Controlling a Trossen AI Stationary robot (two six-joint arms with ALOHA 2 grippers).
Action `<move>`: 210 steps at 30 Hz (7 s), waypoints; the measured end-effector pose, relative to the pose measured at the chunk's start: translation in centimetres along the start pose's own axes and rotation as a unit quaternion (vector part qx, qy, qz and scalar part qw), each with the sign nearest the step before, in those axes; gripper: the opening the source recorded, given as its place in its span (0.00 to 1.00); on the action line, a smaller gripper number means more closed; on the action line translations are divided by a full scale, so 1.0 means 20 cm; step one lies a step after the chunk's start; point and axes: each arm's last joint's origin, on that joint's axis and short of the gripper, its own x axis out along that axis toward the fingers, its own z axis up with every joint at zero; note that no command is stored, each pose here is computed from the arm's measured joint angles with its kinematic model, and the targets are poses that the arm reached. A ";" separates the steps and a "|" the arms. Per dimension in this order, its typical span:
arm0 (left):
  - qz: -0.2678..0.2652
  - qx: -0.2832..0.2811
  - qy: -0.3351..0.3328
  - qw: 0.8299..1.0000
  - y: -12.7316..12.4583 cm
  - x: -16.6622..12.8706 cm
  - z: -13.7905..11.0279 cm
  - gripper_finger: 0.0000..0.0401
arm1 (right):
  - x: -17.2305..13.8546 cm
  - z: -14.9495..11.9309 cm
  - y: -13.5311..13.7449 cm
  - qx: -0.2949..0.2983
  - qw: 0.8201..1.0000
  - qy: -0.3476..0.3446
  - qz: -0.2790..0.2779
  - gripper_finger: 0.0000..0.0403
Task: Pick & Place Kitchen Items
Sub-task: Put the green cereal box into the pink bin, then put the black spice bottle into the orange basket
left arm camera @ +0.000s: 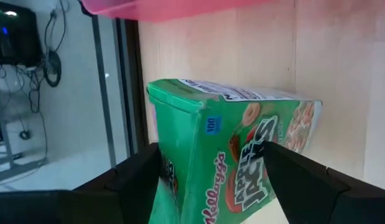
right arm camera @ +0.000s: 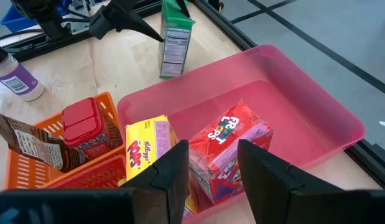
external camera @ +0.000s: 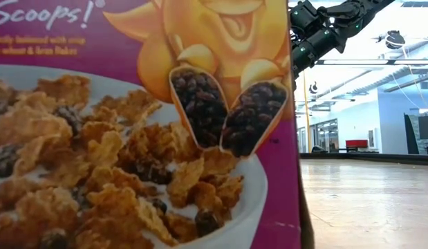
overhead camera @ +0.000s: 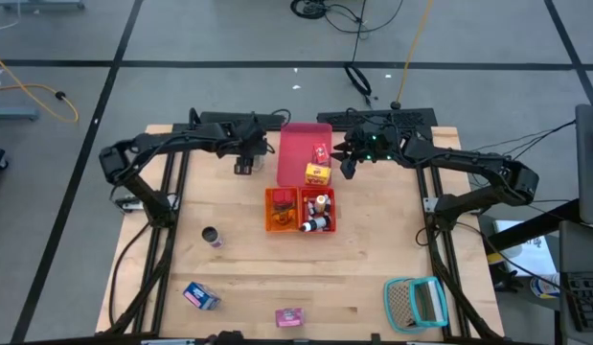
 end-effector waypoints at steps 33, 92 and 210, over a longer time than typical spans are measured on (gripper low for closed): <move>0.035 -0.034 -0.027 0.998 -0.15 -0.20 0.07 0.06 | 0.00 0.00 0.00 0.011 1.000 0.000 0.000 0.33; 0.020 -0.065 -0.161 0.985 -0.34 -0.30 0.59 0.33 | 0.01 -0.03 0.00 0.010 1.000 -0.011 0.001 0.33; 0.054 -0.511 -0.123 0.849 -1.47 -0.57 -0.47 0.69 | 0.01 -0.03 0.00 -0.012 1.000 -0.014 0.001 0.33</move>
